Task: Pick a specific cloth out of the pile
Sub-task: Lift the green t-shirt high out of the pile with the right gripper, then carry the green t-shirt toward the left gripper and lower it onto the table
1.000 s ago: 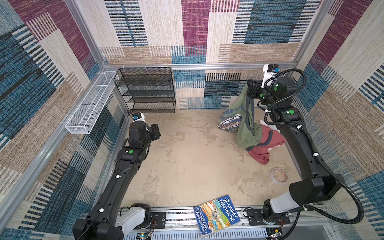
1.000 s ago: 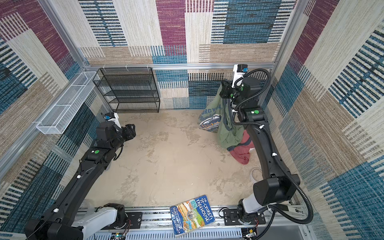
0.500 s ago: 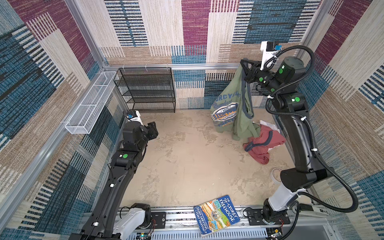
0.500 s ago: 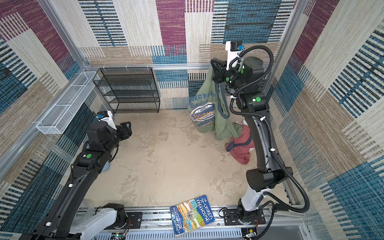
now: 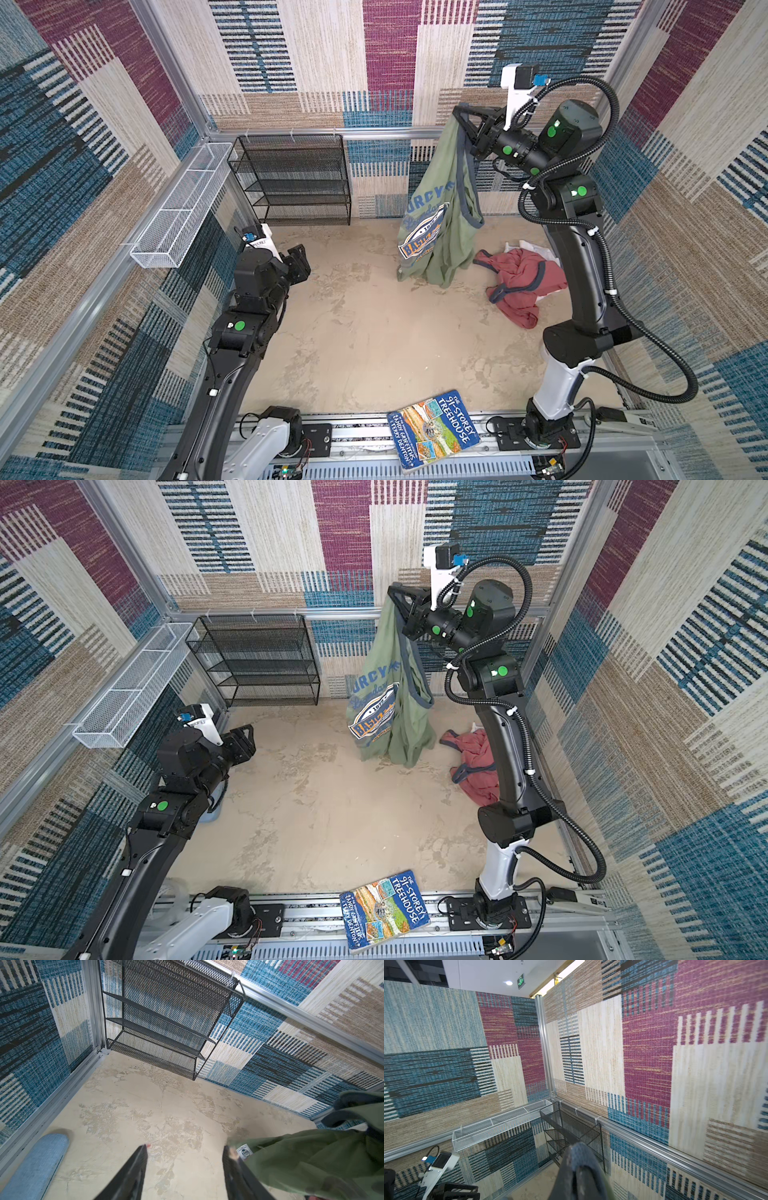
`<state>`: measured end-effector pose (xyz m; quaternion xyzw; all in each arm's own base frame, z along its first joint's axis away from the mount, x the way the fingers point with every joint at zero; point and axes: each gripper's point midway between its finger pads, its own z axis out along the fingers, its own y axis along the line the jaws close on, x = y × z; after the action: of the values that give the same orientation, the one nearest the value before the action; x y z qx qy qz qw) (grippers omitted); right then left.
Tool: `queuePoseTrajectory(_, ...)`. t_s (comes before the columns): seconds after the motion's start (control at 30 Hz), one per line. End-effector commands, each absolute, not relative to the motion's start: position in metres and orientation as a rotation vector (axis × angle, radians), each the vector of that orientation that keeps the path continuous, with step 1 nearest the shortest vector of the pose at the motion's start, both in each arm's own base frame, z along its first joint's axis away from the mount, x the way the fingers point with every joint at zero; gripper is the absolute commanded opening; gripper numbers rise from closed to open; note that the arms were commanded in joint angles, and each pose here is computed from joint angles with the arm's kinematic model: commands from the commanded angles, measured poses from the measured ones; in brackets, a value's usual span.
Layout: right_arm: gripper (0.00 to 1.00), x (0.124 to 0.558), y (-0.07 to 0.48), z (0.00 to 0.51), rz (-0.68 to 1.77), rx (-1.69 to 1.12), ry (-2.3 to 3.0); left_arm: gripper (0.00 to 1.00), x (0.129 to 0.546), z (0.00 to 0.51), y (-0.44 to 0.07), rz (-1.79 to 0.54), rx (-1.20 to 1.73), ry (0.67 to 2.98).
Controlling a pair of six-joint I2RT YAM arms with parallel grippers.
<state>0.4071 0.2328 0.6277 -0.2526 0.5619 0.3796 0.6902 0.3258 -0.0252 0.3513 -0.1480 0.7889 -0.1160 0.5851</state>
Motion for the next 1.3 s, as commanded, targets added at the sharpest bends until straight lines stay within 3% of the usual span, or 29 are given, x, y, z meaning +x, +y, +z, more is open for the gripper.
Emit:
queuePoseTrajectory(0.0,0.0,0.378,0.255,0.648,0.982,-0.68,1.12,0.61,0.32,0.353,-0.024,-0.284,-0.369,1.834)
queuePoseTrajectory(0.53,0.0,0.352,0.376,0.613,1.327,-0.897,0.976,0.61,0.274,0.374,-0.005,-0.222,-0.406,1.779)
queuePoseTrajectory(0.87,0.0,0.352,0.457,0.549,1.465,-0.958,1.016,0.58,0.247,0.381,0.005,-0.19,-0.444,1.811)
queuePoseTrajectory(1.27,0.0,0.403,0.519,0.431,1.537,-0.908,1.248,0.58,0.231,0.374,0.015,-0.132,-0.465,1.826)
